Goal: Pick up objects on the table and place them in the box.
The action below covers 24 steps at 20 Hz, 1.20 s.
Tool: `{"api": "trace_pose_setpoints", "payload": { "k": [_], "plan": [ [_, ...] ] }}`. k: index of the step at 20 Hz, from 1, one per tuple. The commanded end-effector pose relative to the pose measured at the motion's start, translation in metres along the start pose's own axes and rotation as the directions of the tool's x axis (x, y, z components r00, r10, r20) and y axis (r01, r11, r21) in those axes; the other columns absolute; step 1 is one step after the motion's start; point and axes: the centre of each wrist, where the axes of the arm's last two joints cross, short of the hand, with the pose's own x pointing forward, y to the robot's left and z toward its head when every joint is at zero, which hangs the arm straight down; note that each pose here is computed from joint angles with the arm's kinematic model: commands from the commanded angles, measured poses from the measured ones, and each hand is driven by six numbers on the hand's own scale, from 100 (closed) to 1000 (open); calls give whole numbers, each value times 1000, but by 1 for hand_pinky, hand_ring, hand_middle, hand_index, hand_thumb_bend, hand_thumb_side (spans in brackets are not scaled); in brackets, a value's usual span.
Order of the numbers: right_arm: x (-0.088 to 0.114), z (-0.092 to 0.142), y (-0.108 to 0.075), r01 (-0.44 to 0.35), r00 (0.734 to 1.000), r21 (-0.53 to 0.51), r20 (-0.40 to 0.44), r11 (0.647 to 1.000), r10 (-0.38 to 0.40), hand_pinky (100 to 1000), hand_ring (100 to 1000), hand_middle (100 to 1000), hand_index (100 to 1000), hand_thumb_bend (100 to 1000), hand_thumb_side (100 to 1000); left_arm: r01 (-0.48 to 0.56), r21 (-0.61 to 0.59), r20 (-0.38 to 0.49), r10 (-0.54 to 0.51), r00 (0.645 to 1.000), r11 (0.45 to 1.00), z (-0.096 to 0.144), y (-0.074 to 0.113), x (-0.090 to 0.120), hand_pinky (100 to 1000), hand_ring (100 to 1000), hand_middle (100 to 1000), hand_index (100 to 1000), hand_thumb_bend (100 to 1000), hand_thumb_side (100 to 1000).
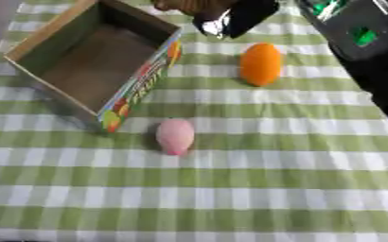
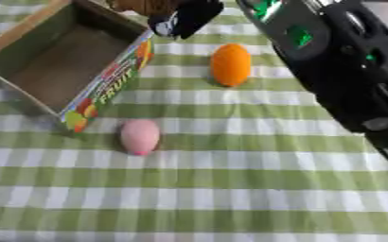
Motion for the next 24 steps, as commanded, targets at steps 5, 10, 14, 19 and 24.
{"api": "trace_pose_setpoints", "payload": {
  "k": [5,10,14,19,24],
  "plan": [
    [-10,-34,-11,16,998,-108,-54,994,-22,691,532,205,182,100,368,-42,18,72,41,997,999,-16,2,14,773,766,795,877,123,1000],
    [-9,-55,-7,-14,997,-162,-72,987,3,690,535,207,184,100,362,-85,31,95,81,992,996,-23,-2,22,772,766,795,892,125,1000],
    [-12,-68,0,-60,993,-216,-112,974,36,689,537,205,183,100,357,-121,36,114,117,987,992,-28,-4,29,772,766,795,892,125,1000],
    [-7,-82,10,-119,987,-253,-140,960,85,685,535,206,184,100,355,-145,42,121,139,983,989,-31,-6,33,772,766,795,892,128,1000],
    [-5,-92,33,-139,979,-244,-178,960,97,683,540,230,217,100,357,-172,48,130,164,978,984,-34,-8,37,771,765,794,892,131,1000]
  ]
}}
